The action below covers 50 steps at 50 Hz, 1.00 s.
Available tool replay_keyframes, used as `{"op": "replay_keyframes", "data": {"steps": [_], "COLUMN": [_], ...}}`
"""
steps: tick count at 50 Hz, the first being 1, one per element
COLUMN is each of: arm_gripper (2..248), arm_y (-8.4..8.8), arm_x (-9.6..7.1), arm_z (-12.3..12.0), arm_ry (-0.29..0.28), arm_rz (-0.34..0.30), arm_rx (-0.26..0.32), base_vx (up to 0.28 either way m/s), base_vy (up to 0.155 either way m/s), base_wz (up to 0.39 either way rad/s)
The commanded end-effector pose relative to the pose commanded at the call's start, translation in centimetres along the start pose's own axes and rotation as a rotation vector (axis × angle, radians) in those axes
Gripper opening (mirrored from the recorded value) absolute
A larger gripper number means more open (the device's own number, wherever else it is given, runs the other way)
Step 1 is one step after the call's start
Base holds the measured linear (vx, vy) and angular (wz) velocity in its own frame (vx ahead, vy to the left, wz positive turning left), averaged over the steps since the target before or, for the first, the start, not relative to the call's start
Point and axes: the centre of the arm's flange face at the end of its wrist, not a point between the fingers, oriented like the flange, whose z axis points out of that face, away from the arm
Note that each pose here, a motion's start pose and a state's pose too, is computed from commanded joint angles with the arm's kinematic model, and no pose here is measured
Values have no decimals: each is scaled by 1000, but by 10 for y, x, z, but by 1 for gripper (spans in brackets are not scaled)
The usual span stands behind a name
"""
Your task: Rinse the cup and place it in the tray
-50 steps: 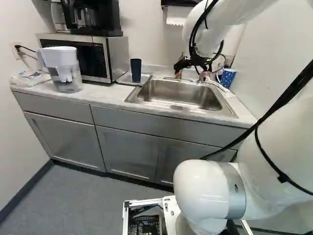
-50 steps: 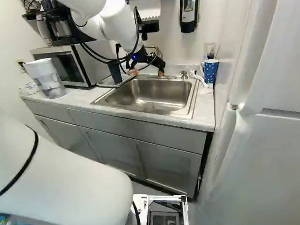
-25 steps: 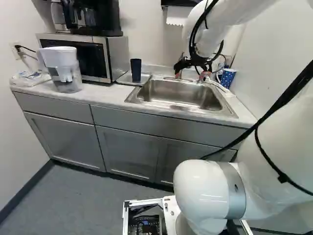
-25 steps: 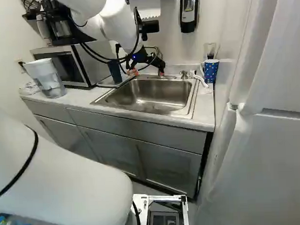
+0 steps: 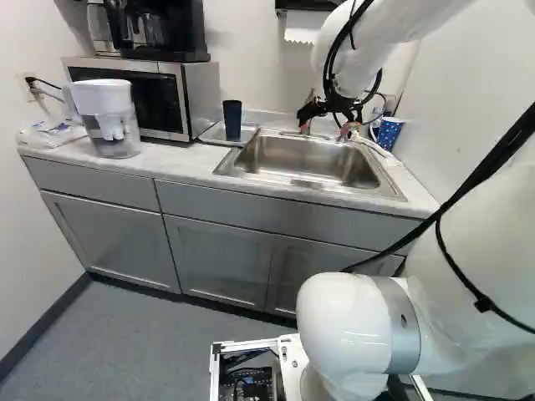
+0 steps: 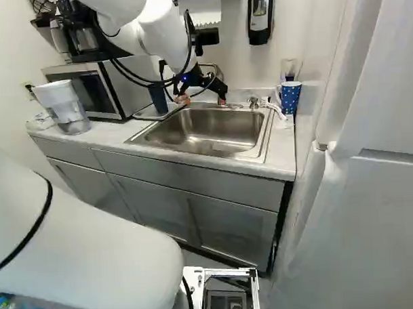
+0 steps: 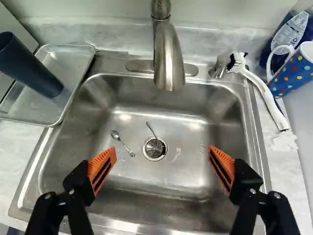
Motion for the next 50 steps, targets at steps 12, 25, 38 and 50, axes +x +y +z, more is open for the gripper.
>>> {"op": "replay_keyframes", "data": {"steps": [12,25,38,50], "arm_gripper": [247,247,247,247], "arm_y": [0,0,0,0], "arm_x": [0,0,0,0], "arm_z": [0,0,0,0], "arm_ry": [0,0,0,0], "arm_rz": [0,0,0,0], "arm_rx": [0,0,0,0], "base_vx": [0,-40,-27,-56], "base_vy": [0,40,49,59], "base_wz": [0,13,-6,-1]}}
